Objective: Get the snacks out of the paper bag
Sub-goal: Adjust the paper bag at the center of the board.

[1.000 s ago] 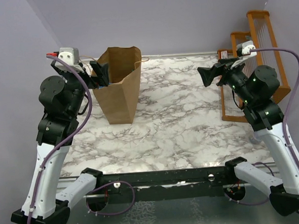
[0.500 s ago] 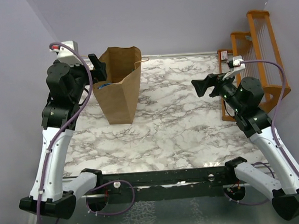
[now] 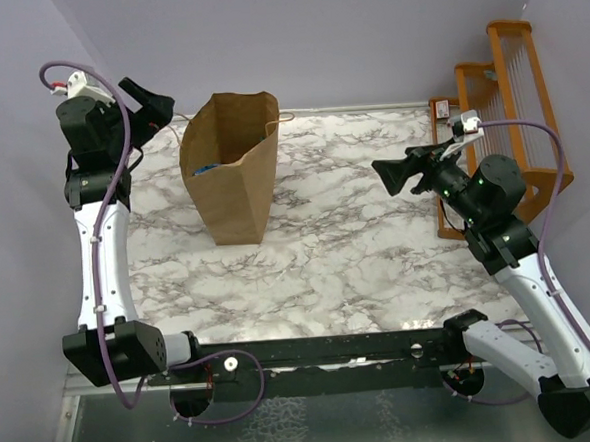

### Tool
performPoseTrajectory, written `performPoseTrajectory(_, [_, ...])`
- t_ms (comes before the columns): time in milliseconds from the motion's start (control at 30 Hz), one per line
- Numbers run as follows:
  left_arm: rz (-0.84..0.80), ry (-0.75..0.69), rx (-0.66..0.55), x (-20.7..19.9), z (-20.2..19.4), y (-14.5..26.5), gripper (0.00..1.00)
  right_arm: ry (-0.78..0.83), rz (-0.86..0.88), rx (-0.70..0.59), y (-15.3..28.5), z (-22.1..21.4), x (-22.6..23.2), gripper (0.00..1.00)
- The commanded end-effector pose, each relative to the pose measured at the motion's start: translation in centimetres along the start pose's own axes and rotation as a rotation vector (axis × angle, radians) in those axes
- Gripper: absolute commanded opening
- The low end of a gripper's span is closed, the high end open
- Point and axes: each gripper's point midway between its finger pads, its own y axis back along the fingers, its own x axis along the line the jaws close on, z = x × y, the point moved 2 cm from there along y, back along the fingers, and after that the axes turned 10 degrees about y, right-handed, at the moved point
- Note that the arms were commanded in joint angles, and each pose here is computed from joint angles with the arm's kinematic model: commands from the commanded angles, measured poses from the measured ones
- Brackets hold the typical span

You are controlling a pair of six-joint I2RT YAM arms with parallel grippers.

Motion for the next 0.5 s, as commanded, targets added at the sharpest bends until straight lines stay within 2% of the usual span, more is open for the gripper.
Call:
performPoseTrajectory(0, [-0.171,0.169,0.057,-0.6,-0.2,-0.3,0.89,0.002,0.055,-0.058,0.5,1.8,1.2,0.99])
performPoseTrajectory(100, [-0.193,0.213,0.085,1.2,-0.9,-0.5,0.79,0.007,0.058,-0.067,0.5,2.0,1.3,0.99])
performPoseTrajectory(167, [-0.204,0.199,0.09,1.8,-1.4,-0.4,0.76,0.009,0.061,-0.073,0.5,2.1,1.3,0.99])
performPoseTrajectory(367, [-0.194,0.17,0.1,3.3,-2.9,-0.2,0.77,0.004,0.075,-0.074,0.2,2.0,1.5,0.99])
performPoseTrajectory(467, [-0.171,0.188,0.11,4.2,-3.4,-0.9,0.73,0.004,0.079,-0.07,0.0,2.0,1.5,0.99])
